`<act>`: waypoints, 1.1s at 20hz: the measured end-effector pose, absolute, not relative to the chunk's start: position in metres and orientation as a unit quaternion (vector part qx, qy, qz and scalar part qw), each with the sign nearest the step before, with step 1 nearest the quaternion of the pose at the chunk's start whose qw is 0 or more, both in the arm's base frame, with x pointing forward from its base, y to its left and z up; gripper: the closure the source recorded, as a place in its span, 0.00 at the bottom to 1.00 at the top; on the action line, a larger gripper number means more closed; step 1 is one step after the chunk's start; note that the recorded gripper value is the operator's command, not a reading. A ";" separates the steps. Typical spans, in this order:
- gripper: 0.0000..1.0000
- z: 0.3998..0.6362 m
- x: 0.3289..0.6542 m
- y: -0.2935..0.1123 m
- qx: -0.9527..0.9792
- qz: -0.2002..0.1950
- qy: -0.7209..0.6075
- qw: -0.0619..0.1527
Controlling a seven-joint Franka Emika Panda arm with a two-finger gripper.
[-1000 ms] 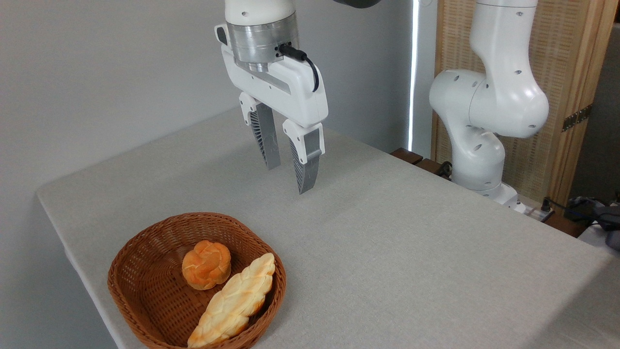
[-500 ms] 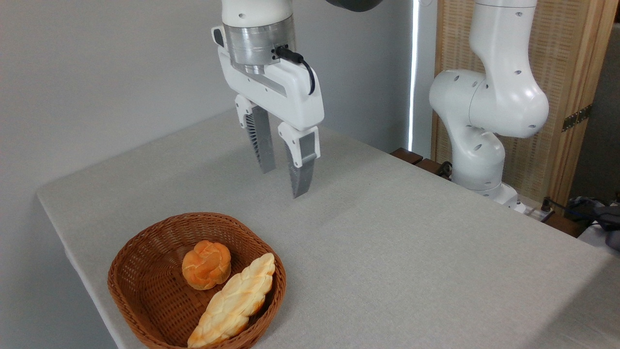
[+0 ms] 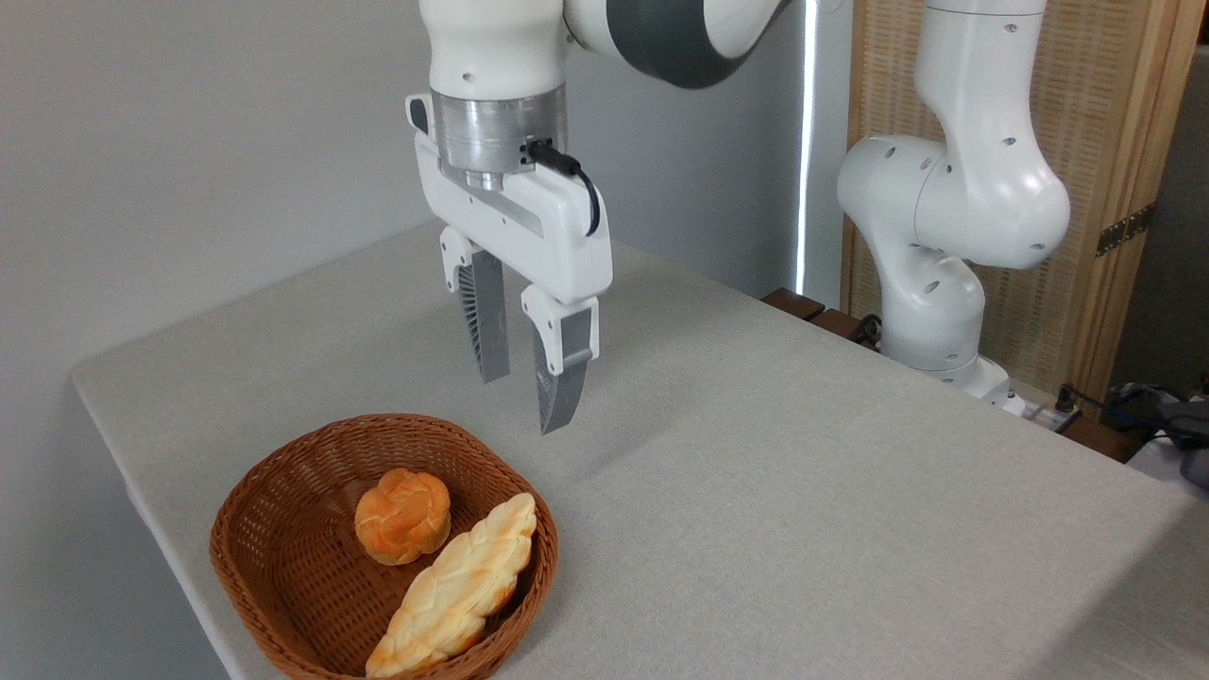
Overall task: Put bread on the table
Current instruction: 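Lower the open gripper into the basket over the braided bread roll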
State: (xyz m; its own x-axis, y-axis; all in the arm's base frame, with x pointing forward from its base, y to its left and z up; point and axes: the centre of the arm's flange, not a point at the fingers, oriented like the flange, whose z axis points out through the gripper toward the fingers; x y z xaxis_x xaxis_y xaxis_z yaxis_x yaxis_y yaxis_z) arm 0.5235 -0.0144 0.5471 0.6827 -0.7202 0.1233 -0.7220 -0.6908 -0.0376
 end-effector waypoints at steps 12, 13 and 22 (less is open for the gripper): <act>0.02 0.506 0.532 -0.005 0.930 0.125 -0.346 -0.018; 0.02 0.503 0.534 -0.004 0.929 0.135 -0.344 -0.022; 0.01 0.471 0.554 -0.005 0.927 0.151 -0.343 -0.029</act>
State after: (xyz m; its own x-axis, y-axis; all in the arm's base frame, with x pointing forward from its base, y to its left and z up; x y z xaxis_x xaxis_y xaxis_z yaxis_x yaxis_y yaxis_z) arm 0.5538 -0.0055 0.4711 0.7188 -0.6445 0.2606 -0.6269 -0.7629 -0.1580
